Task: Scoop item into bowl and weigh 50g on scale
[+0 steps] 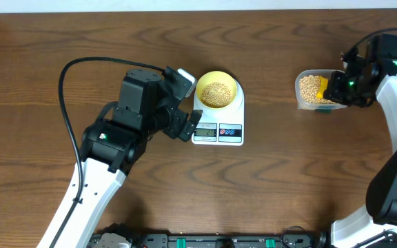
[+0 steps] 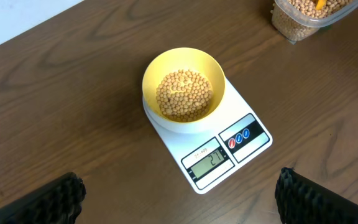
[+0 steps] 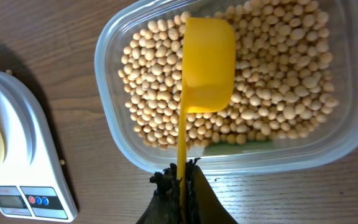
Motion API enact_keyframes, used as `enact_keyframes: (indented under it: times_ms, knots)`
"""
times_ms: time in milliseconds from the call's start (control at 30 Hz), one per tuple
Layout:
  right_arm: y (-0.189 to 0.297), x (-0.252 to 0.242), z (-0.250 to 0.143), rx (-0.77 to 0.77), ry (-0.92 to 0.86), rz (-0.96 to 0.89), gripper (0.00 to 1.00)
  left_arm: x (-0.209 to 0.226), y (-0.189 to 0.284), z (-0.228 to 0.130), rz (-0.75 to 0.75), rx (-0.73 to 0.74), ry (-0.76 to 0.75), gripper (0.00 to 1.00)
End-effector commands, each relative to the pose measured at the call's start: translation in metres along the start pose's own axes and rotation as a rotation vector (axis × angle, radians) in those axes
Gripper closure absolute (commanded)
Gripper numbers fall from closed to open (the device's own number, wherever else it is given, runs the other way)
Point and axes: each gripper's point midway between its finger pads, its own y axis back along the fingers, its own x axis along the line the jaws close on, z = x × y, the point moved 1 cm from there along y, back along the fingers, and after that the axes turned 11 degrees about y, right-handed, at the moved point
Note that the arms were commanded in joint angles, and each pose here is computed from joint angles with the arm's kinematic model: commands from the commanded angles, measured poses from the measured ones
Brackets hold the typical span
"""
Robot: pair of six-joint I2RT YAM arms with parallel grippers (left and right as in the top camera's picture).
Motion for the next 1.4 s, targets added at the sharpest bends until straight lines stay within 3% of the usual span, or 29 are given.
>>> enact_keyframes:
  times_ms: [0,500,1367]
  knots:
    - [0.000,0.001,-0.003,-0.003,0.013,0.062,0.99,0.000,-0.002,-0.003,-0.012,0.007,-0.001,0.00]
    - [-0.006,-0.010,-0.023,0.010,-0.040,0.166,0.99,0.000,-0.002,-0.003,-0.012,0.007,-0.001,0.00]
    - [0.012,-0.013,-0.013,-0.092,-0.064,0.333,0.99,0.000,-0.002,-0.003,-0.012,0.007,-0.001,0.00]
